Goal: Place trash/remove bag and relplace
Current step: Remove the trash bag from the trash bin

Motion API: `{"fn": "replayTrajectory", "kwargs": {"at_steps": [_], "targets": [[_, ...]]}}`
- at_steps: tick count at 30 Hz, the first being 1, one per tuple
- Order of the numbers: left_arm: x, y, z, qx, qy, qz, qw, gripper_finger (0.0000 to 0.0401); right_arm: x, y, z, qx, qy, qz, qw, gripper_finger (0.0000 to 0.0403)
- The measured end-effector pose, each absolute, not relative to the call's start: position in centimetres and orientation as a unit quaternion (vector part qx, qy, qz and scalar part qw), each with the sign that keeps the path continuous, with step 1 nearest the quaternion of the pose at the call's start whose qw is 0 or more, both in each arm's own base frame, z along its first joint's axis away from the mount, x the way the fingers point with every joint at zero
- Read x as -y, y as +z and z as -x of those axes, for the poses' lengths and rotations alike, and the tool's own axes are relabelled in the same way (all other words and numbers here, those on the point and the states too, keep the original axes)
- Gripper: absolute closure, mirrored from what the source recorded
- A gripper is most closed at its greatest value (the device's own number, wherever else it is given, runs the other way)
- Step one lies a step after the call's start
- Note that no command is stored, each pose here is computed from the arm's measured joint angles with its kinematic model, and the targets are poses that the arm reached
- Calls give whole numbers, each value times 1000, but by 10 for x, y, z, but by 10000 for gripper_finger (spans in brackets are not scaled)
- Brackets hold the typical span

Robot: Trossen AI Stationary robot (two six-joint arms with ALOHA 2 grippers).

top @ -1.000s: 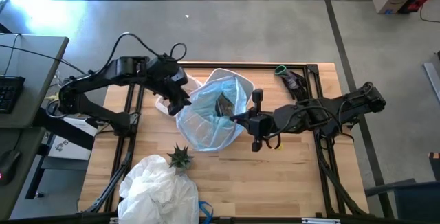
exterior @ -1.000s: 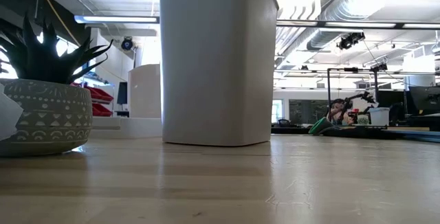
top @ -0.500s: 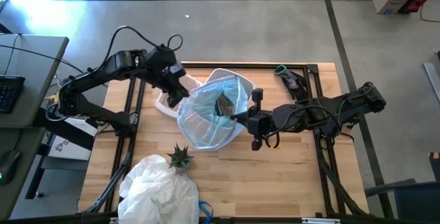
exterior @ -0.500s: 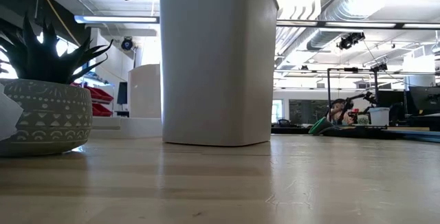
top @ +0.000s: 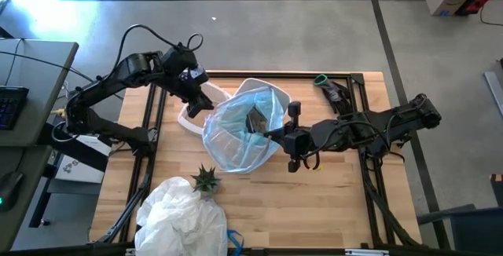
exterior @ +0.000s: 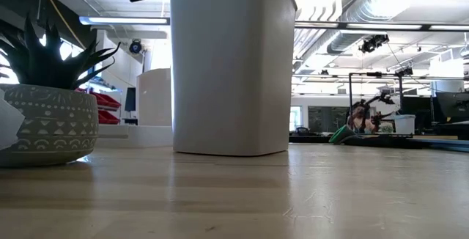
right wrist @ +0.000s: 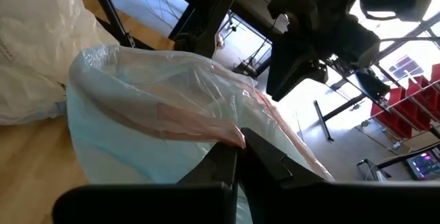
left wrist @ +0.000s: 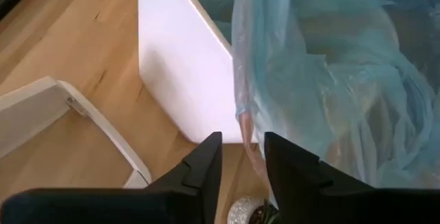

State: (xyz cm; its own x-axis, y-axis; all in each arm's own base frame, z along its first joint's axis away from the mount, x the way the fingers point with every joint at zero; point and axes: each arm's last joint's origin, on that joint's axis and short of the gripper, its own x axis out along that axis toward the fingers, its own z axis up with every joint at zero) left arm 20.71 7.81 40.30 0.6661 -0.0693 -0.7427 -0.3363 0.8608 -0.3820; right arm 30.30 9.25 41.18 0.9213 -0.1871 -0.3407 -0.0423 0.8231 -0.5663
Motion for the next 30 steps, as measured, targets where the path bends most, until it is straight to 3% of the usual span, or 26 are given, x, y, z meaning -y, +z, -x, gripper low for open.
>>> {"fn": "replayTrajectory", "kwargs": {"at_steps": [7, 14, 25, 30], "targets": [[-80, 402, -206, -406, 90, 254, 873, 270, -92, 412, -303, -194, -39, 295, 935, 403], [-81, 401, -206, -408, 84, 260, 871, 258, -92, 412, -303, -195, -39, 295, 935, 403], [-85, 365, -221, -411, 40, 290, 864, 262, -92, 412, -303, -195, -38, 295, 935, 403], [-86, 371, -223, -394, 31, 267, 879, 307, -92, 411, -303, -197, -38, 296, 934, 403]]}}
